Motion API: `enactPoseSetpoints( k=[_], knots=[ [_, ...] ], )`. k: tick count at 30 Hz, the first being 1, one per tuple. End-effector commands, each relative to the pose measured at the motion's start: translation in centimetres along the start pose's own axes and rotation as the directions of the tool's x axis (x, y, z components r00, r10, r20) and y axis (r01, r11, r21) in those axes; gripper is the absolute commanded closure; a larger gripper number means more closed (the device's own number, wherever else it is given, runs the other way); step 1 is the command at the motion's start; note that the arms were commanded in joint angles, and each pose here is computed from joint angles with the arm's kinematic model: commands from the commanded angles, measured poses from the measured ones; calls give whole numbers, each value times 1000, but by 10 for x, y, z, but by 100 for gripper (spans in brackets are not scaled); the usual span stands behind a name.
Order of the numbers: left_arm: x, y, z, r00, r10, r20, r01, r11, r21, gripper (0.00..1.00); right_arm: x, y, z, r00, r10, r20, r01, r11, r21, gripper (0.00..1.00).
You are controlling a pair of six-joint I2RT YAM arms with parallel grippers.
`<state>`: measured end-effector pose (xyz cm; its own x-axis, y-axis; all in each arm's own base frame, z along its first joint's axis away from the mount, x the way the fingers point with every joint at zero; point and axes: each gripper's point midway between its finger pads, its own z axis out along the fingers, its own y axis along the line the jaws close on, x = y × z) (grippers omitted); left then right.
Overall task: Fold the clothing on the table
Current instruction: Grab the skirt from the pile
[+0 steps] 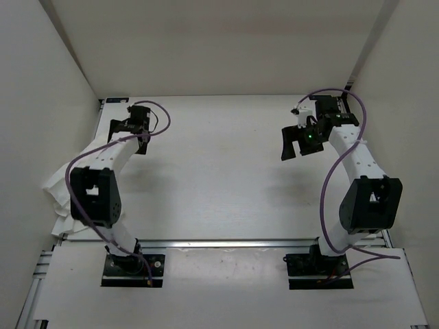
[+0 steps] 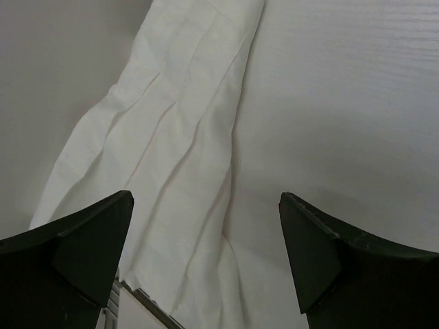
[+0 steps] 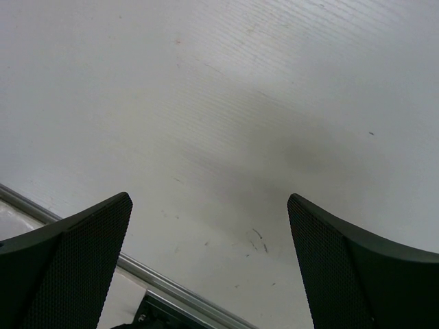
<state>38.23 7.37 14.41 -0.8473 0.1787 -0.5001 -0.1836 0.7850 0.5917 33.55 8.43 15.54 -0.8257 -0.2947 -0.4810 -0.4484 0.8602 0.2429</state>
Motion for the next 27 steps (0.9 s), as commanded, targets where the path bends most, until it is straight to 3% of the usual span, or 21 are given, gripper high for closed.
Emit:
enactPoseSetpoints(
  k=[1, 5, 8, 18, 20, 23, 25, 27],
  knots=[
    [-5, -9, 23, 997, -49, -57, 46, 998, -46, 2, -3, -6, -8, 998, 59, 33, -57, 998, -37, 1],
    [21, -21, 59, 983, -41, -176, 40, 999, -11, 1, -13, -13, -33, 987, 124, 99, -120, 991, -53, 1],
    [42, -11, 73, 972, -22, -235, 8, 998, -61, 1, -16, -16, -55, 974, 163, 158, -157, 986, -54, 1],
    [39, 26, 125, 959, -92, -268, 57, 989, -138, 2, 5, -20, -66, 970, 192, 148, -190, 981, -25, 1],
    [39, 26, 135, 956, -85, -280, 48, 990, -134, 13, 7, -33, -70, 962, 226, 153, -227, 974, -9, 1],
    [40, 22, 146, 955, -88, -284, 60, 992, -107, 44, 12, -40, -72, 952, 267, 152, -267, 963, -16, 1],
    [44, 15, 149, 953, -79, -293, 62, 996, -68, 75, 16, -42, -69, 948, 282, 146, -283, 959, -18, 1],
    [42, 13, 148, 955, -82, -285, 72, 996, -49, 100, 20, -40, -67, 946, 291, 145, -291, 957, -20, 1]
  ],
)
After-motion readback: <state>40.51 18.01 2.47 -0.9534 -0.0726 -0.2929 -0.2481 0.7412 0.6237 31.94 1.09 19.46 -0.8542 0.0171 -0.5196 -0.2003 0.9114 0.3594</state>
